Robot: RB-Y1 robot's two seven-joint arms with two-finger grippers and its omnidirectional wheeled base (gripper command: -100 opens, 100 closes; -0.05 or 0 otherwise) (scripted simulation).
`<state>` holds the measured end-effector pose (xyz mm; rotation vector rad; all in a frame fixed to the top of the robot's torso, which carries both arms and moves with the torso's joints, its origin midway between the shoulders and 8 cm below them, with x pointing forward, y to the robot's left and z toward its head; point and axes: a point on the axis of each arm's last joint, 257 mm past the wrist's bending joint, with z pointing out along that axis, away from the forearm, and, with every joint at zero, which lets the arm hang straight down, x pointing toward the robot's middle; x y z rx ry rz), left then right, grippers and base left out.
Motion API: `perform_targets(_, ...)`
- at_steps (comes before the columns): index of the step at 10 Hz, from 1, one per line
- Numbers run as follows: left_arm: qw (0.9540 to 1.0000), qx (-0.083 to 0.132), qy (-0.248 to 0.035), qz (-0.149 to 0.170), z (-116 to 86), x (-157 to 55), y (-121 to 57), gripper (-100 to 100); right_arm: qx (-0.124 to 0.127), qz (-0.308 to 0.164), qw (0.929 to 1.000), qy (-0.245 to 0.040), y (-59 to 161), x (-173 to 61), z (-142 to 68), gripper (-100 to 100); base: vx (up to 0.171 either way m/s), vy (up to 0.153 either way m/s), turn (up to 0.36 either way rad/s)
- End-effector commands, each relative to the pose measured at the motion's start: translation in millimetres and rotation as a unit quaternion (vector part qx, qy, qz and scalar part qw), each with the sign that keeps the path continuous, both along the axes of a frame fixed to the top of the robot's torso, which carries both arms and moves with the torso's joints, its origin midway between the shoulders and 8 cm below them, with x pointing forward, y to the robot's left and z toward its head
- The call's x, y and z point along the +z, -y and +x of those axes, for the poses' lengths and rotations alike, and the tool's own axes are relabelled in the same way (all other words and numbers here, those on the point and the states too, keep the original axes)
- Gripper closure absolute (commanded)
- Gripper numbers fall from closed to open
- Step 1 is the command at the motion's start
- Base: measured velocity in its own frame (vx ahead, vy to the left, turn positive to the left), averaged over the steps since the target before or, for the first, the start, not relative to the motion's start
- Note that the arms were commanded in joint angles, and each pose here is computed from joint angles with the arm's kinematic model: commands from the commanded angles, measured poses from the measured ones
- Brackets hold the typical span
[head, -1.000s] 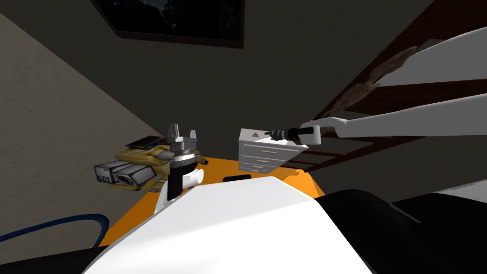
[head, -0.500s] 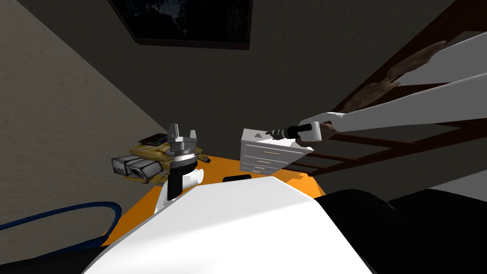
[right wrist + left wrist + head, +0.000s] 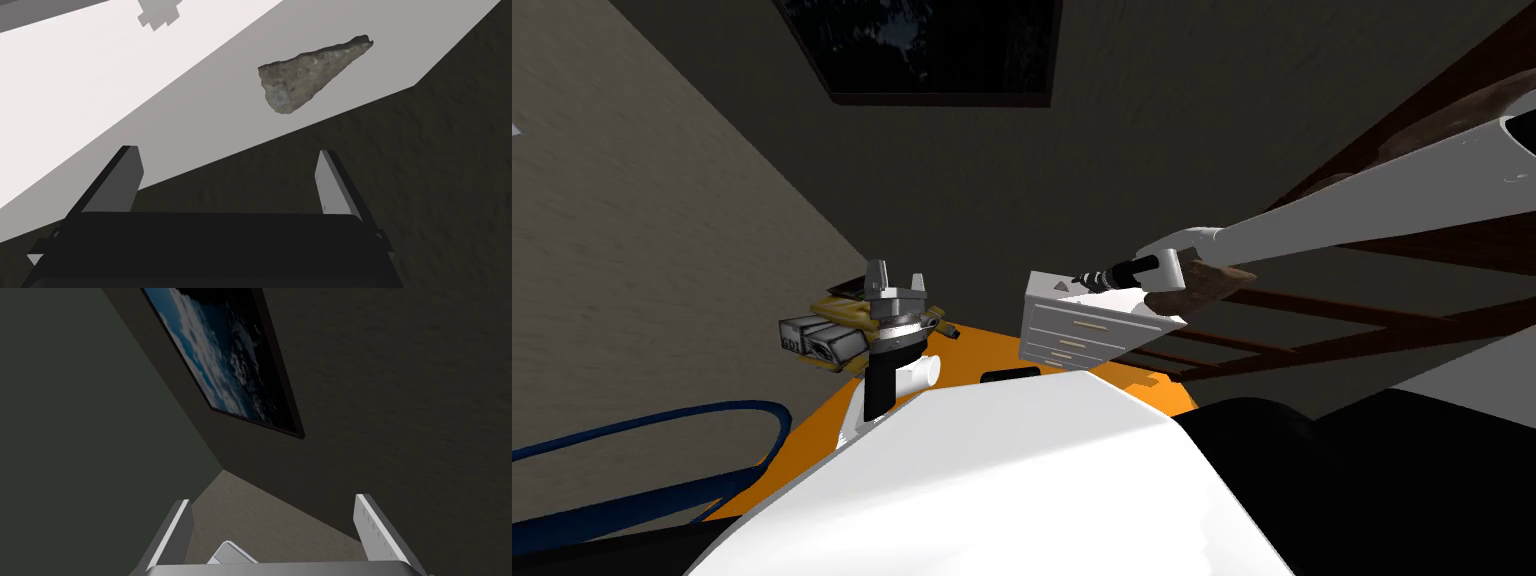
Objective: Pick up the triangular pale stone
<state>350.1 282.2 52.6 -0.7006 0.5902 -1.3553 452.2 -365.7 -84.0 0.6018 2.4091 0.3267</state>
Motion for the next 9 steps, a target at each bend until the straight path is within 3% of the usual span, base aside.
perform_targets(1, 1.0000, 0.000, 0.000, 0.000, 0, 0, 0.0, 0, -0.017, -0.011, 0.9997, -0.010, 6, -3, 0, -100, 0.009, 0.017, 0.129)
perform_targets(2, 1.0000, 0.000, 0.000, 0.000, 0, 0, 0.0, 0, -0.010, -0.025, 0.9996, -0.012, 4, -1, 1, -100, 0.009, 0.012, 0.069)
perform_targets(3, 1.0000, 0.000, 0.000, 0.000, 0, 0, 0.0, 0, -0.025, -0.029, 0.9990, -0.020, 9, -4, 0, -100, 0.013, 0.015, 0.101)
perform_targets(4, 1.0000, 0.000, 0.000, 0.000, 0, 0, 0.0, 0, -0.020, -0.041, 0.9987, -0.022, 8, -3, 1, -100, 0.011, 0.012, 0.074)
perform_targets(5, 1.0000, 0.000, 0.000, 0.000, 0, 0, 0.0, 0, -0.032, -0.046, 0.9980, -0.030, 11, -6, -1, -100, 0.014, 0.012, 0.117)
perform_targets(9, 1.0000, 0.000, 0.000, 0.000, 0, 0, 0.0, 0, -0.039, -0.079, 0.9948, -0.049, 12, -12, -4, -100, 0.023, 0.010, 0.070)
